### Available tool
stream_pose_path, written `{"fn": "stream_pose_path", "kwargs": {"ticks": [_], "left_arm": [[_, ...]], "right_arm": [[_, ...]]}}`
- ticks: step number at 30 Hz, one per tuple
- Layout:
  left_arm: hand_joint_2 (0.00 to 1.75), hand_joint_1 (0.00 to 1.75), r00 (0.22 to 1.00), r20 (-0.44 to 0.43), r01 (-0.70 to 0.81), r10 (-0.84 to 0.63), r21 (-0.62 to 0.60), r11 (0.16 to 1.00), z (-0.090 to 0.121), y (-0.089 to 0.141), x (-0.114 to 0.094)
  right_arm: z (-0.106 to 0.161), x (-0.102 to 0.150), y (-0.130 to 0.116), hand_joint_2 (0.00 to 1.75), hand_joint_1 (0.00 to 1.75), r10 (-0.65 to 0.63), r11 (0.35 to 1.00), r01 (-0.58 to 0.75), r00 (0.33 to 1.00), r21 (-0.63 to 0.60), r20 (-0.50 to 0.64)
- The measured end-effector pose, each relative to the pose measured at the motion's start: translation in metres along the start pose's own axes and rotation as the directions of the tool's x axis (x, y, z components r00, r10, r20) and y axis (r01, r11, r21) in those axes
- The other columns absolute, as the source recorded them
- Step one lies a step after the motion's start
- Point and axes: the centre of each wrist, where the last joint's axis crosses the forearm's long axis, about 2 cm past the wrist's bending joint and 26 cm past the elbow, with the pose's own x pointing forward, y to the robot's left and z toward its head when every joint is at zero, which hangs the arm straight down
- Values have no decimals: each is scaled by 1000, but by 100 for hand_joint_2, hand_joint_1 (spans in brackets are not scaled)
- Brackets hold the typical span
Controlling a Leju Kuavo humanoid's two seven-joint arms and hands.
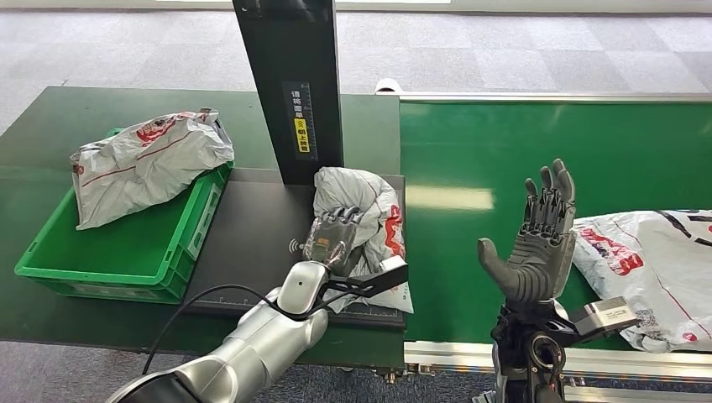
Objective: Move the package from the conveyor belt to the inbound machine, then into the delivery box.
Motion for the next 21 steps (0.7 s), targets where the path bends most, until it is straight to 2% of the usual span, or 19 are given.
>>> {"fn": "stream_pose_path", "kwargs": {"ticks": [13,17,21], "left_arm": [[175,175,977,-4,-211,212,55,976,-2,1,-24],[175,175,938,62,-346,342,106,932,-2,3,-32],[175,175,847,215,-527,487,212,823,-5,12,-39]], "right_arm": [[2,0,-7,175,0,17,1000,-17,1000,-19,-5],[3,0,-10,175,0,27,999,-28,1000,-24,-9],[8,1,-16,175,0,46,998,-46,999,-49,-18]]}}
